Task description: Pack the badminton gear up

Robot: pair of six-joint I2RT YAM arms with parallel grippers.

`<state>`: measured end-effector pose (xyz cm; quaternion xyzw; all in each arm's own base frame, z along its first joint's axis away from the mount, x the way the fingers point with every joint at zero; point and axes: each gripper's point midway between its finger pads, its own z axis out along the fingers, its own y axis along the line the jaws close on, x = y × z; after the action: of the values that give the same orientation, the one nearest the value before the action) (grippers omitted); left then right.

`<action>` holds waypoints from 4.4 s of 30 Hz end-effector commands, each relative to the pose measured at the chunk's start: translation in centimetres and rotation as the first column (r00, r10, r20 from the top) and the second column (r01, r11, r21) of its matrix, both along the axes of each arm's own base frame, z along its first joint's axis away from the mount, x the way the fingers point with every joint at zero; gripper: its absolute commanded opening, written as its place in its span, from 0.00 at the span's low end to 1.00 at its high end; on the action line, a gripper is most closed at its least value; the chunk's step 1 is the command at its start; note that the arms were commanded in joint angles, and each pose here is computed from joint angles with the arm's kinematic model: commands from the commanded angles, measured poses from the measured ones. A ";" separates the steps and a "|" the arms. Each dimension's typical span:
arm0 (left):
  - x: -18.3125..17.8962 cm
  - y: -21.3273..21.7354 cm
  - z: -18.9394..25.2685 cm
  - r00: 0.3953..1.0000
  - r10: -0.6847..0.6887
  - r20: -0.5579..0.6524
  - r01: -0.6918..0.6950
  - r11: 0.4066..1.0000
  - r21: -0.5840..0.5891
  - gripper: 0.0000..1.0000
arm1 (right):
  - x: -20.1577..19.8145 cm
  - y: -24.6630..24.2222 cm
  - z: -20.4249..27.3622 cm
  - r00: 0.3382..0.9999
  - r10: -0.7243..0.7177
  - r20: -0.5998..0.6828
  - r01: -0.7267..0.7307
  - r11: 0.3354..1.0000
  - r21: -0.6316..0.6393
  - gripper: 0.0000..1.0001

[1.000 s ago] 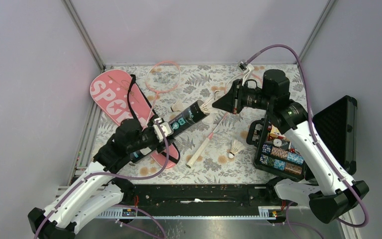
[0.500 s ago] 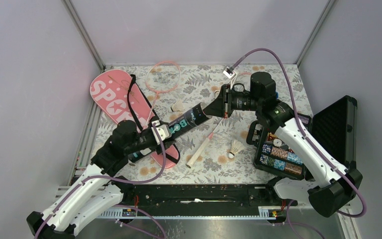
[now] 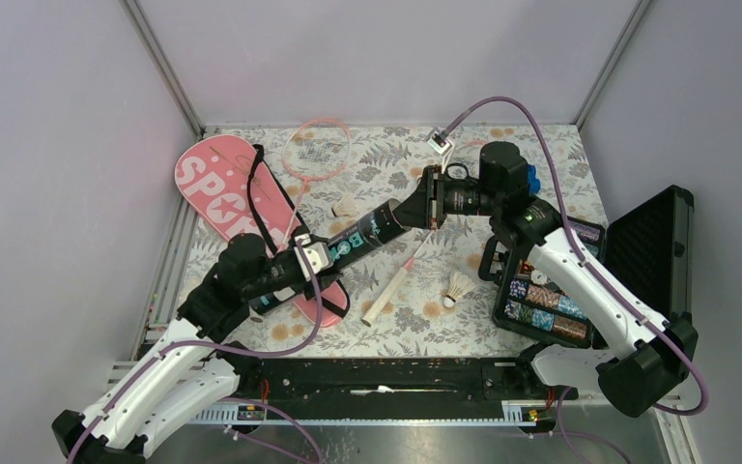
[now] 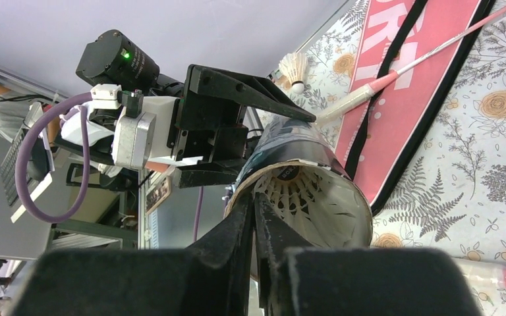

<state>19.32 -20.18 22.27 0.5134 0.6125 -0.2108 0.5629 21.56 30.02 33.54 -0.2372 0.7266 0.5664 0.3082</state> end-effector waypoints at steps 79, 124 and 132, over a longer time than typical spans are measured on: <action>2.0 1.6 2.6 0.976 0.153 0.153 -0.138 0.985 -0.103 0.24 | 4.9 -14.4 -22.6 0.747 -0.590 -0.306 0.129 0.580 -0.804 0.00; 1.8 0.5 1.3 0.993 0.099 0.061 -0.095 0.993 -0.067 0.24 | 3.9 -7.5 7.3 0.854 -0.494 0.163 0.451 0.859 0.241 0.00; 1.8 0.4 1.4 0.993 0.095 0.065 -0.091 0.994 -0.066 0.24 | 3.0 -5.6 5.7 0.870 -0.451 0.201 0.420 0.890 0.177 0.00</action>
<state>20.70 -18.99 19.83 0.4792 0.6486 -0.1778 0.5640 24.76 24.11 38.52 -0.0937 0.6939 0.5042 0.5055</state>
